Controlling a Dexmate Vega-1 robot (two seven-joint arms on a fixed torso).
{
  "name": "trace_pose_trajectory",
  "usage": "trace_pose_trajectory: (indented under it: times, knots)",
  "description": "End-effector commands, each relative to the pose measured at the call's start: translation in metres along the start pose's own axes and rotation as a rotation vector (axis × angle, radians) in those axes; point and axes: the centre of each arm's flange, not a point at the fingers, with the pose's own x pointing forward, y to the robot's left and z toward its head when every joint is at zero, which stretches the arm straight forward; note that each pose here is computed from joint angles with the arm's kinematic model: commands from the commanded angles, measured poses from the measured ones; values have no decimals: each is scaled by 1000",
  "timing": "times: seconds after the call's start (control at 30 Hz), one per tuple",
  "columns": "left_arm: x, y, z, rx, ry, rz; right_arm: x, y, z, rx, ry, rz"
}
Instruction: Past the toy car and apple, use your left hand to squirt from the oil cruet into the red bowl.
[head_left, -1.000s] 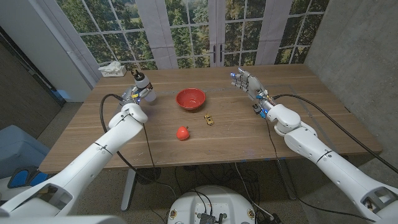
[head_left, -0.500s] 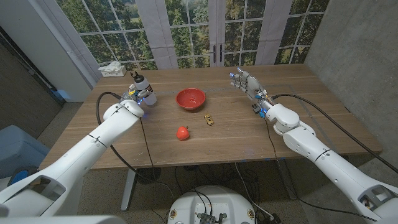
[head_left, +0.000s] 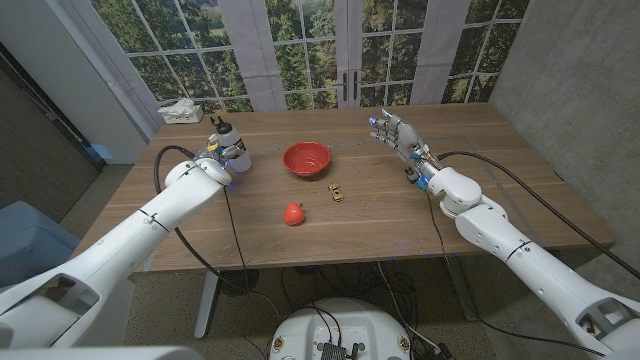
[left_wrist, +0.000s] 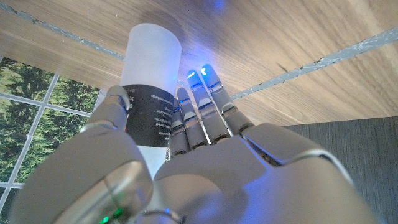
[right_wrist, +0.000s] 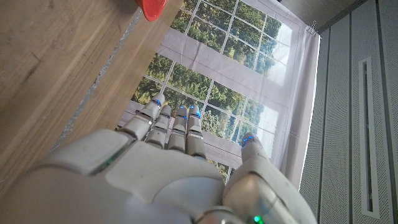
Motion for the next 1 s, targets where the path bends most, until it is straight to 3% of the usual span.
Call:
trace_pose_trajectory:
  times: [0.03,0.3,0.6,0.87,1.0]
  knots:
    - [-4,0,-5,40,36,-13,-5,2,1,-5,-4,6]
    - [-7,-1,-6,58,34,-10,-6,3,0,-5,-6,4]
    - [-13,0,-7,32,-10,6,-7,5,0,-4,-6,5]
    - [-20,5,-10,-52,-92,25,-7,6,-1,0,-6,3]
    - [-25,6,-12,-118,-169,47,-8,6,-1,1,-6,3]
